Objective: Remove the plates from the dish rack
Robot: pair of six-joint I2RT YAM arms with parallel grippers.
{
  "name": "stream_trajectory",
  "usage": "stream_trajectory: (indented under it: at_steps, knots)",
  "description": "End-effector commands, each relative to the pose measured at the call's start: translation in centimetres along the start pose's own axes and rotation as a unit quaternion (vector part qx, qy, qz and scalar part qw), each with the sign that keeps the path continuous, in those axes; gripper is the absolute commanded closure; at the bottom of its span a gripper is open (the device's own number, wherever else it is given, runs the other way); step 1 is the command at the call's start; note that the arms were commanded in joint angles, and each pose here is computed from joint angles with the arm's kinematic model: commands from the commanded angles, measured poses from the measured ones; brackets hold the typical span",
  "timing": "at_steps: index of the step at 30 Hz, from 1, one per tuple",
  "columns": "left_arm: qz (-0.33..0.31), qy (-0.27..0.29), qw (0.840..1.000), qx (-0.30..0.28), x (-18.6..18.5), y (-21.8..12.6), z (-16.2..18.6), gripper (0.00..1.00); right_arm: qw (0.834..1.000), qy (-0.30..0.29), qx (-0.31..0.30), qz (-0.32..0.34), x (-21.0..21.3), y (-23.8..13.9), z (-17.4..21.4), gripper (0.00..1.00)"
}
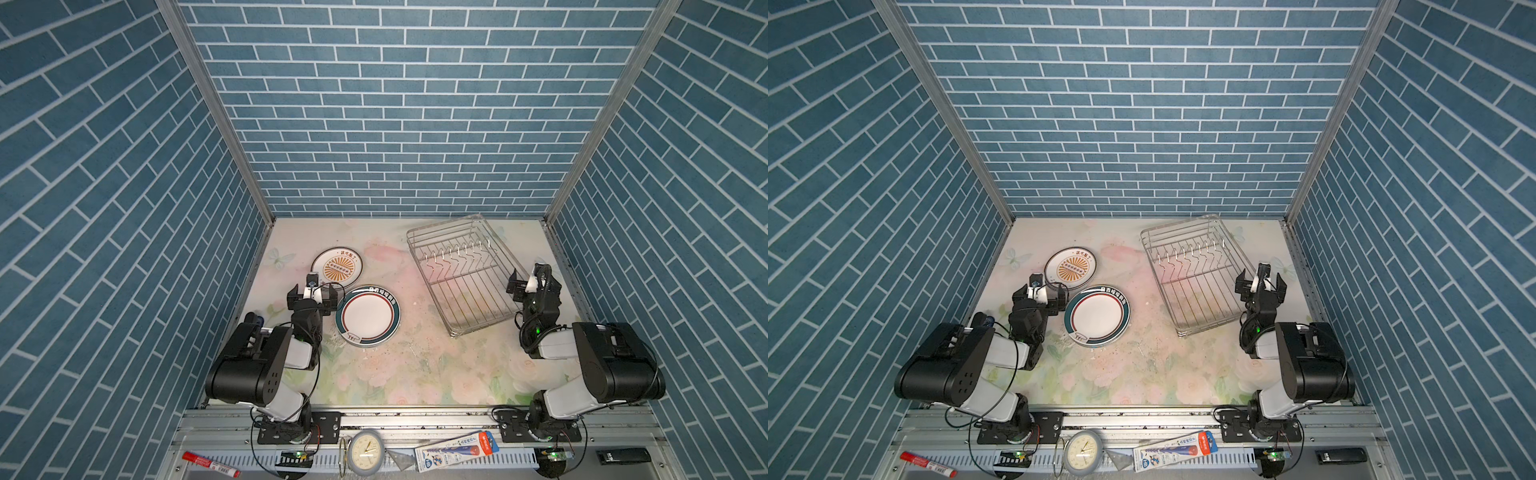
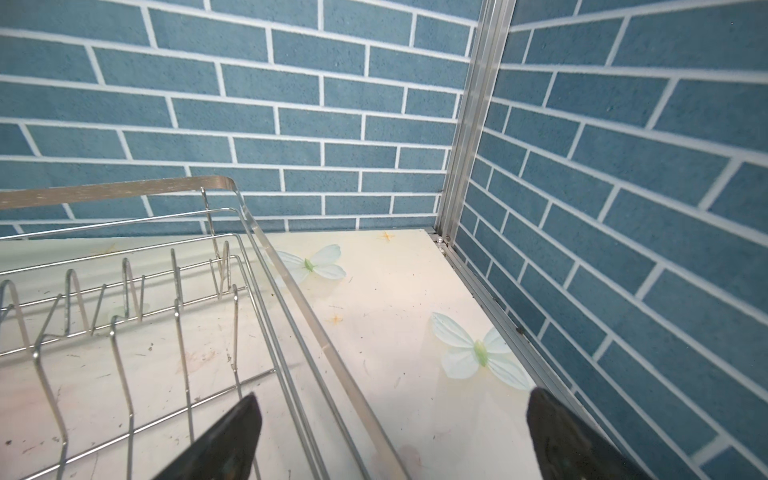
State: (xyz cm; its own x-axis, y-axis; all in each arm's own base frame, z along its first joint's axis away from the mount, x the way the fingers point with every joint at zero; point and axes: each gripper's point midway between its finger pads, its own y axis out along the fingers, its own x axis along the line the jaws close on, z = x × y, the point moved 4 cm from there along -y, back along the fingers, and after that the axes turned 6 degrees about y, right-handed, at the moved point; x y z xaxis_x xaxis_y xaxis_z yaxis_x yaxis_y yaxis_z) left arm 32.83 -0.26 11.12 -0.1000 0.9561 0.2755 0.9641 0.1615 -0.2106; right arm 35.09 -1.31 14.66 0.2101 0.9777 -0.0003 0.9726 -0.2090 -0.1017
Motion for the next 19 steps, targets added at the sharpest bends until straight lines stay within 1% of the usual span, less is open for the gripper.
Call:
stream_trajectory:
  at_steps: [1,5,10,14,19]
  knots:
    - [-0.012,-0.004,1.000,0.019,0.3,1.1,-0.4,0.01,0.996,0.000,0.090,0.018,-0.7,-0.1,3.9,0.01]
    - [-0.043,-0.009,0.997,0.057,1.0,2.2,-0.3,0.01,0.996,0.000,0.091,0.019,-0.7,-0.1,4.0,0.01]
    - [-0.043,-0.011,0.997,0.056,1.1,2.2,-0.2,0.01,0.995,0.001,0.096,0.017,-0.7,0.2,3.9,0.01]
    - [-0.044,-0.012,0.997,0.057,1.1,2.2,-0.2,0.01,0.993,0.014,0.120,0.009,-1.0,0.9,4.2,0.01]
    - [-0.044,-0.012,0.997,0.057,1.1,2.2,-0.2,0.01,0.993,0.015,0.115,0.010,-1.1,0.8,4.1,0.01]
